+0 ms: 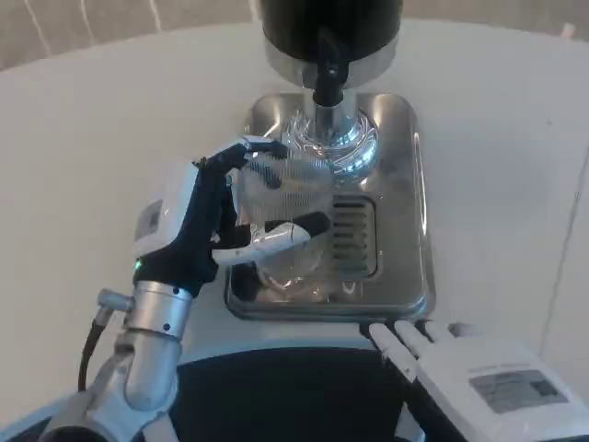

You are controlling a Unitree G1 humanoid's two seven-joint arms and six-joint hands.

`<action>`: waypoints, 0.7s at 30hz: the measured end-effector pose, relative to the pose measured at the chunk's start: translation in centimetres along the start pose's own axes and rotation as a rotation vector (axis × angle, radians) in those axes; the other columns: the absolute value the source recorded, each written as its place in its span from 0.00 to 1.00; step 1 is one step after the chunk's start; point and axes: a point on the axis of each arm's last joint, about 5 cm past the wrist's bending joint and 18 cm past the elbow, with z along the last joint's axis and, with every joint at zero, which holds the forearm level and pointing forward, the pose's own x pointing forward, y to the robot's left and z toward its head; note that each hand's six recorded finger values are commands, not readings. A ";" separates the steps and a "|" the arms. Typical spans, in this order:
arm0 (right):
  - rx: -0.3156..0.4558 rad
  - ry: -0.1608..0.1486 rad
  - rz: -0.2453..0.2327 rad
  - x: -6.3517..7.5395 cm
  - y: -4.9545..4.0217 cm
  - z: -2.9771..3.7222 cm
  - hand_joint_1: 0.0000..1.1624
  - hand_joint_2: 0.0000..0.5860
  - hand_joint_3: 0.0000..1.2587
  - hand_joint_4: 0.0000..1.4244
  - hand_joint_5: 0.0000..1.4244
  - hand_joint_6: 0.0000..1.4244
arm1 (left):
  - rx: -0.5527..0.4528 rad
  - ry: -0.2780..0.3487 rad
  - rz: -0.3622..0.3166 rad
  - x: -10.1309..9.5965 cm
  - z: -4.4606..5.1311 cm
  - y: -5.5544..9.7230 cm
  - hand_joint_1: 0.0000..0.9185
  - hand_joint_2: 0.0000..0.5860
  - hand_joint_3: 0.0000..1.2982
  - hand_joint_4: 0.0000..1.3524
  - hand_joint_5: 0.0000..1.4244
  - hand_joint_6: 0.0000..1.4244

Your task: Grasp the cup under the faucet to collect the drink, then remove the cup.

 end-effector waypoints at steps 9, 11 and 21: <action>-0.002 0.027 0.004 0.0 -0.13 -0.35 0.39 0.83 0.00 0.00 0.00 0.00 | -0.013 0.015 -0.007 1.3 0.97 -1.2 0.64 0.01 0.74 0.86 0.94 1.00; -0.002 0.035 0.004 0.0 -0.13 -0.43 0.39 0.83 0.00 0.00 0.00 0.00 | -0.024 0.022 0.000 1.6 1.37 -1.8 0.64 0.01 0.74 0.85 0.93 1.00; -0.001 0.047 0.010 0.0 -0.08 -0.49 0.38 0.84 0.00 0.00 0.00 0.00 | -0.026 0.012 -0.016 1.9 2.03 -2.7 0.57 0.01 0.54 0.57 0.75 0.93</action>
